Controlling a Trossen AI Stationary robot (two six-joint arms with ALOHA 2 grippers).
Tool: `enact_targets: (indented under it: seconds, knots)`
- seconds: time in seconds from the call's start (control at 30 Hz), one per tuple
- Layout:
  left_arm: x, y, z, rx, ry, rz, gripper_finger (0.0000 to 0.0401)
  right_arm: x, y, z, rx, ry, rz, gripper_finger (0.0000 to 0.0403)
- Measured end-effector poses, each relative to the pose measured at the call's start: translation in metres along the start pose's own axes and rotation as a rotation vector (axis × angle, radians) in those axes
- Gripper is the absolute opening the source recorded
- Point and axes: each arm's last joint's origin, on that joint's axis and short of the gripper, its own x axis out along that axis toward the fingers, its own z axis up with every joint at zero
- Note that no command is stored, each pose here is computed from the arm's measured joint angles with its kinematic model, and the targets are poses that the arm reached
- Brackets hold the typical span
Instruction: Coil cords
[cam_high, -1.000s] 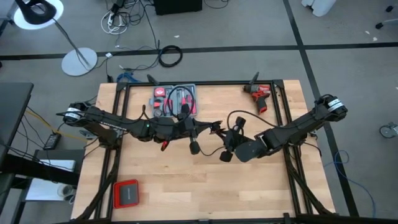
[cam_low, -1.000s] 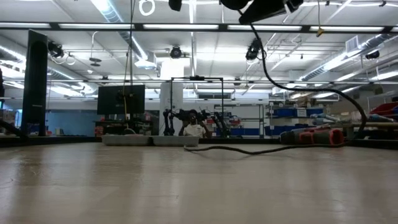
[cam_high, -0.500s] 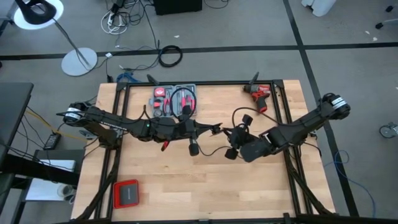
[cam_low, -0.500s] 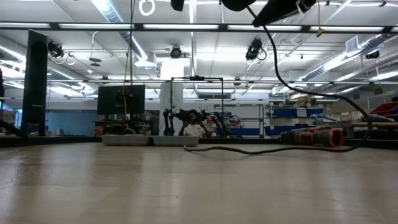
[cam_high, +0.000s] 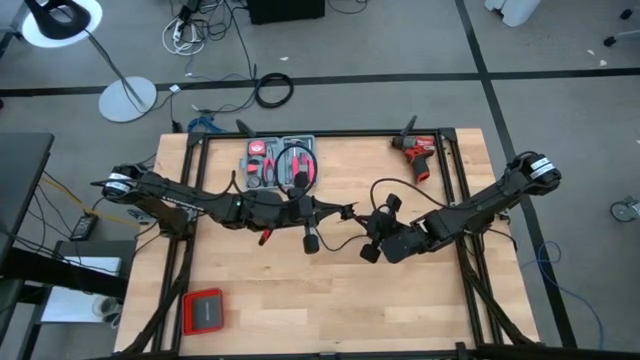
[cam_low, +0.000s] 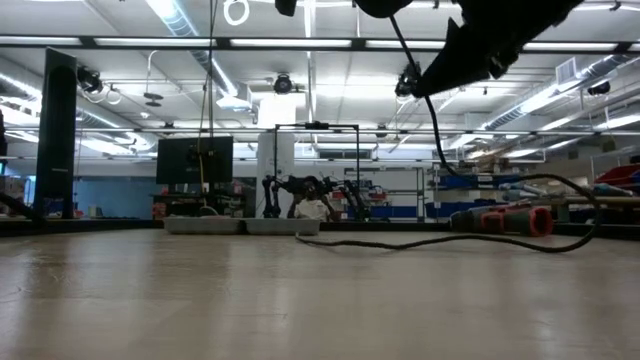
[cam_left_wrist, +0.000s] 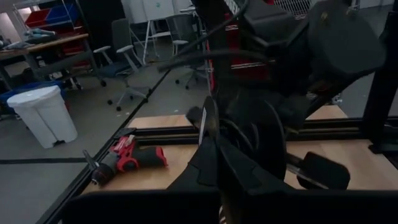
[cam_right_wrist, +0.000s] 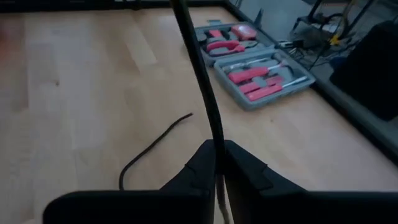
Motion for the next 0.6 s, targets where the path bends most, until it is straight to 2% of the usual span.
enact_targets:
  seconds: [0.3, 0.6]
  knots:
    - [0.000, 0.000, 0.000, -0.001, 0.000, 0.003, 0.0000, 0.010, -0.004, -0.031, 0.025, -0.016, 0.012, 0.0024]
    - [0.000, 0.000, -0.001, 0.001, 0.002, 0.004, 0.0000, 0.015, -0.008, -0.043, 0.032, -0.022, 0.006, 0.0023]
